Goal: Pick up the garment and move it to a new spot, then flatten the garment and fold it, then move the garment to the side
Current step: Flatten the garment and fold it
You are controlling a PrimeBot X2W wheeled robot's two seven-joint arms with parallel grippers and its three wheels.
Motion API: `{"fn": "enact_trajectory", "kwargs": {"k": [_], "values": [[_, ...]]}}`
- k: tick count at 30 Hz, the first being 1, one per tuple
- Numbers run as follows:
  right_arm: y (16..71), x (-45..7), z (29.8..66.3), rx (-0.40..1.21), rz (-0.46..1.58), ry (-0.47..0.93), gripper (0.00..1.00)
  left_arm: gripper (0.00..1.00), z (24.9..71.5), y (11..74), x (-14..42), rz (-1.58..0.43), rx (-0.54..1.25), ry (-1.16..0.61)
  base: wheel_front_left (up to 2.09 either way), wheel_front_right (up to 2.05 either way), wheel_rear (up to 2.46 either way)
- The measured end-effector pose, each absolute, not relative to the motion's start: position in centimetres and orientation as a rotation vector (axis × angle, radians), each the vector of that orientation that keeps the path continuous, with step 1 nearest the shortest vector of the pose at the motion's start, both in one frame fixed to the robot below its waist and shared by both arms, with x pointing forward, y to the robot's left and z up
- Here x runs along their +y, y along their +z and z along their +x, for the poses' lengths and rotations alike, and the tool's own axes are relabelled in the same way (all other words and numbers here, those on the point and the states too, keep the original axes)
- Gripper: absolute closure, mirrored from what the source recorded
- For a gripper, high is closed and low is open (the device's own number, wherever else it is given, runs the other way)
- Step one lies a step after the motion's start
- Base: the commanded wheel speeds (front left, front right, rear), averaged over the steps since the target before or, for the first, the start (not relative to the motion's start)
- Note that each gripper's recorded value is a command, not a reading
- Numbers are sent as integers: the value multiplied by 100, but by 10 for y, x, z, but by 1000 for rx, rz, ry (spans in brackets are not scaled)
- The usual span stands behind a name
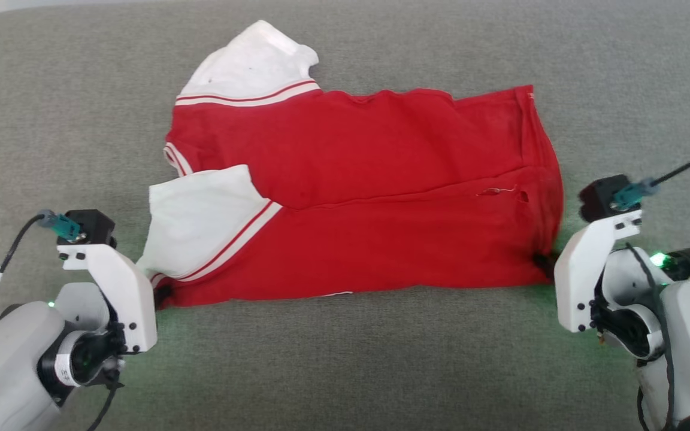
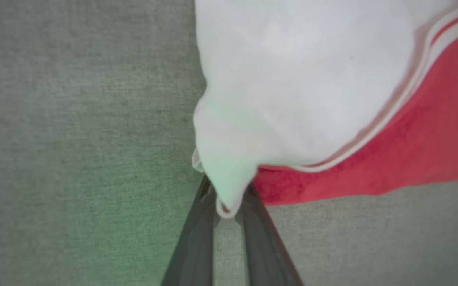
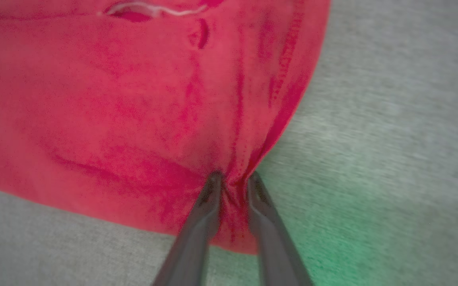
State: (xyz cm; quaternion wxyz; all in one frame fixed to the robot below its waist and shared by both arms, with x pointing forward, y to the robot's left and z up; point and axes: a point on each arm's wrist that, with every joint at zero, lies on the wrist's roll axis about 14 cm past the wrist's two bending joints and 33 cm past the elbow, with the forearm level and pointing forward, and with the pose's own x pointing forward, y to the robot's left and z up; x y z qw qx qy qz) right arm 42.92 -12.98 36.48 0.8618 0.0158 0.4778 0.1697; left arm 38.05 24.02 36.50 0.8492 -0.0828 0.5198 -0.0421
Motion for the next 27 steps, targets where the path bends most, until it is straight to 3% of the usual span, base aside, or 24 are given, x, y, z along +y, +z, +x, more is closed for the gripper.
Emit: {"fn": "enact_trajectory", "kwargs": {"k": [15, 27], "values": [[410, -142, 416, 973, -34, 395, 100, 100, 353, 405, 249, -153, 1022, -81, 0, 0, 0], [415, -159, 373, 1063, -37, 381, 100, 100, 303, 408, 236, -169, 1094, -71, 0, 0, 0]]}}
